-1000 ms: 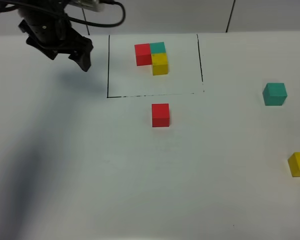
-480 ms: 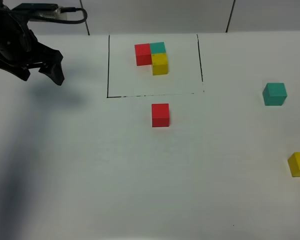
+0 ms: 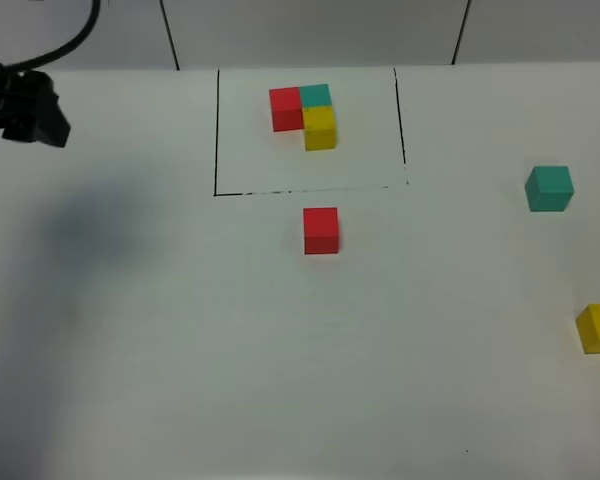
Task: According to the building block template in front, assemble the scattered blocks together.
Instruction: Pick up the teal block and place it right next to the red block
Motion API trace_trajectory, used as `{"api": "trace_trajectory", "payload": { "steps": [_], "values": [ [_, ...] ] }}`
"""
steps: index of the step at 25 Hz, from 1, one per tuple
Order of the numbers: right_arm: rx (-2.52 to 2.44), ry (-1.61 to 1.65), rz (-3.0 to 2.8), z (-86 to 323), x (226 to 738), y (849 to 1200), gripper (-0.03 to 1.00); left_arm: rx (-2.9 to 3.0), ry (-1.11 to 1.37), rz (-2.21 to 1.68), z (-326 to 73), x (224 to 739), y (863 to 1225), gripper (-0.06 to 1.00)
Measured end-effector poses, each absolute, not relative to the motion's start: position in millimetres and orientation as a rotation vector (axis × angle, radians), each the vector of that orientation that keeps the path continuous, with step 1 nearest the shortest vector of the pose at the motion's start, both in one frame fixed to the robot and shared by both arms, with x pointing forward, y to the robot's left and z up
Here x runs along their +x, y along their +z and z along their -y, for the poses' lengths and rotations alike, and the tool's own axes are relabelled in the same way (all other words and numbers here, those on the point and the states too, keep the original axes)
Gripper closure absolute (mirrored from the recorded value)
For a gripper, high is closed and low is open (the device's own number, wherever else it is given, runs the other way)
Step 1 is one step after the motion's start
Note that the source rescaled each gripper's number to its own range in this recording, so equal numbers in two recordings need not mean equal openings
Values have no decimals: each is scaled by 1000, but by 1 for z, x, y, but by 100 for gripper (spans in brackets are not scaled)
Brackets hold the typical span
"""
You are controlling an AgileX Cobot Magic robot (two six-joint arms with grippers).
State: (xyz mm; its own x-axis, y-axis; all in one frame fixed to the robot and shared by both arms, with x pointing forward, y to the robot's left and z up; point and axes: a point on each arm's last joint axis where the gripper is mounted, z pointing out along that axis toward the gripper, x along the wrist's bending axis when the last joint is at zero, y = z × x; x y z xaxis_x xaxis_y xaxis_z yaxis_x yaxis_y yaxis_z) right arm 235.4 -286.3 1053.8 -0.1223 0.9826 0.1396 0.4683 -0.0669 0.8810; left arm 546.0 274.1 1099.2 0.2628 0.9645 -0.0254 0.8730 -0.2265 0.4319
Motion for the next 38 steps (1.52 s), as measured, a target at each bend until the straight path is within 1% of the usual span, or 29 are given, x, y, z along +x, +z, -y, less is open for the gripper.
{"api": "trace_trajectory", "payload": {
  "steps": [7, 14, 19, 27, 38],
  "values": [
    [1569, 1141, -1629, 286, 235, 1054, 21, 1981, 586, -1621, -282, 457, 1119, 18],
    [1568, 1141, -1630, 286, 235, 1054, 21, 1845, 668, -1595, -286, 383, 1111, 18],
    [1567, 1140, -1630, 286, 235, 1054, 21, 1752, 727, -1562, -289, 351, 1095, 18],
    [1569, 1143, -1626, 286, 236, 1054, 21, 1643, 780, -1515, -290, 310, 1093, 18],
    [1570, 1143, -1626, 286, 236, 1054, 21, 1716, 671, -1562, -289, 276, 1083, 18]
  ]
}}
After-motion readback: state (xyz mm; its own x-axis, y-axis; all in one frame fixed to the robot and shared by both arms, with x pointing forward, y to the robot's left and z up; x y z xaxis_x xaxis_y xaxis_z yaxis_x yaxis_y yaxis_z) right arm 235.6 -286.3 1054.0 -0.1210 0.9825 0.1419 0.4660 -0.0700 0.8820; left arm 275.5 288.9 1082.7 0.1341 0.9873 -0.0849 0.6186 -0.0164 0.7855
